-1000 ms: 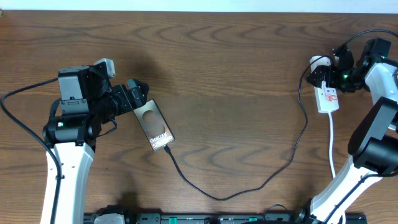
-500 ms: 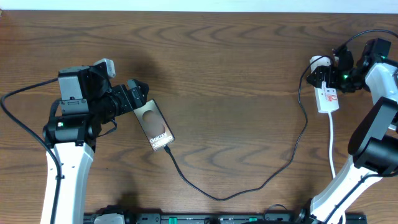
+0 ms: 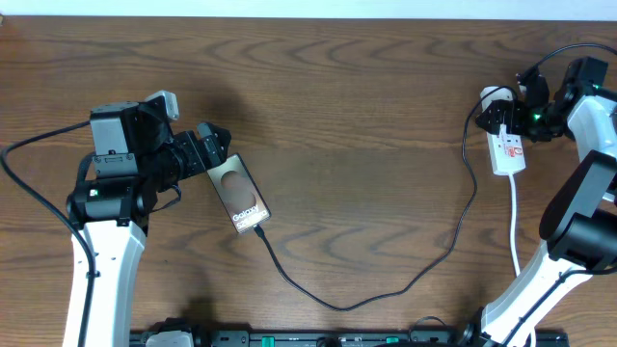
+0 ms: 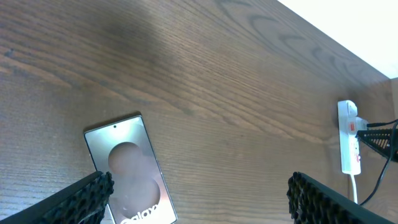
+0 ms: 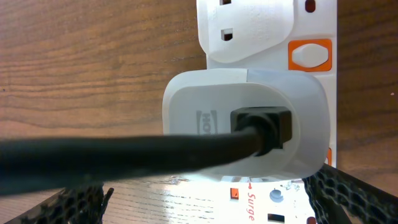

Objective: Plug charger to phone and switch on socket
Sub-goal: 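Press the power strip's orange switch beside the charger with the right gripper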

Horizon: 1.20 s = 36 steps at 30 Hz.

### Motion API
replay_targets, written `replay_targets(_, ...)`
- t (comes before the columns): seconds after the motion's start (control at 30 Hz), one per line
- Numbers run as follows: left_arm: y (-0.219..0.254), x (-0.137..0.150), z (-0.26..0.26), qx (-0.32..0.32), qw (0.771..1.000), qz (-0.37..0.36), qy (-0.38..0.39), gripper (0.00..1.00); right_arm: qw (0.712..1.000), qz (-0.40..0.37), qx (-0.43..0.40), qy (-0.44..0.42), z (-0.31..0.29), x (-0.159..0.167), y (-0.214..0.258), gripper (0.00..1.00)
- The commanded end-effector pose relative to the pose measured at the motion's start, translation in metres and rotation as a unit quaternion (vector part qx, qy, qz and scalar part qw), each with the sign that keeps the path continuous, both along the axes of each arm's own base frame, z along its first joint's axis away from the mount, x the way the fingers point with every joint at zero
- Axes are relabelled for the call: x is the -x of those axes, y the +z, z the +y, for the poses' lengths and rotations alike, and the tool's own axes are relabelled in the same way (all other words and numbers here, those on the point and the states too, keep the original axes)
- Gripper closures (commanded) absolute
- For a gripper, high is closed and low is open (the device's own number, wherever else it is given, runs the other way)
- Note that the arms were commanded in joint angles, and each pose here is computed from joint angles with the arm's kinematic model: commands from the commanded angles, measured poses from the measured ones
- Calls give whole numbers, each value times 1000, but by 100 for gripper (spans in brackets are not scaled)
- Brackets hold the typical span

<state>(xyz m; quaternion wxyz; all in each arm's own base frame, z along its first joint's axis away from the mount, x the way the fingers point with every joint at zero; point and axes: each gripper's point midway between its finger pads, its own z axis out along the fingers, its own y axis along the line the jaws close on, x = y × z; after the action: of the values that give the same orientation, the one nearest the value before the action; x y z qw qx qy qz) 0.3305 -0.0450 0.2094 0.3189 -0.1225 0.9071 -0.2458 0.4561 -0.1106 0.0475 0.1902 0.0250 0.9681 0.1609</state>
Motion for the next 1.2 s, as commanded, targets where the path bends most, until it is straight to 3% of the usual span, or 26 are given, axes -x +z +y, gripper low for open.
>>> replay_targets(0.0, 6, 0, 0, -10, 1000, -10, -4, 9, 1000, -7, -1, 2, -1, -6, 4, 1)
replay_targets(1.17, 3, 2, 4, -19, 1000, -3, 4, 9, 999, 1, -34, -8, 10, -9, -4, 1)
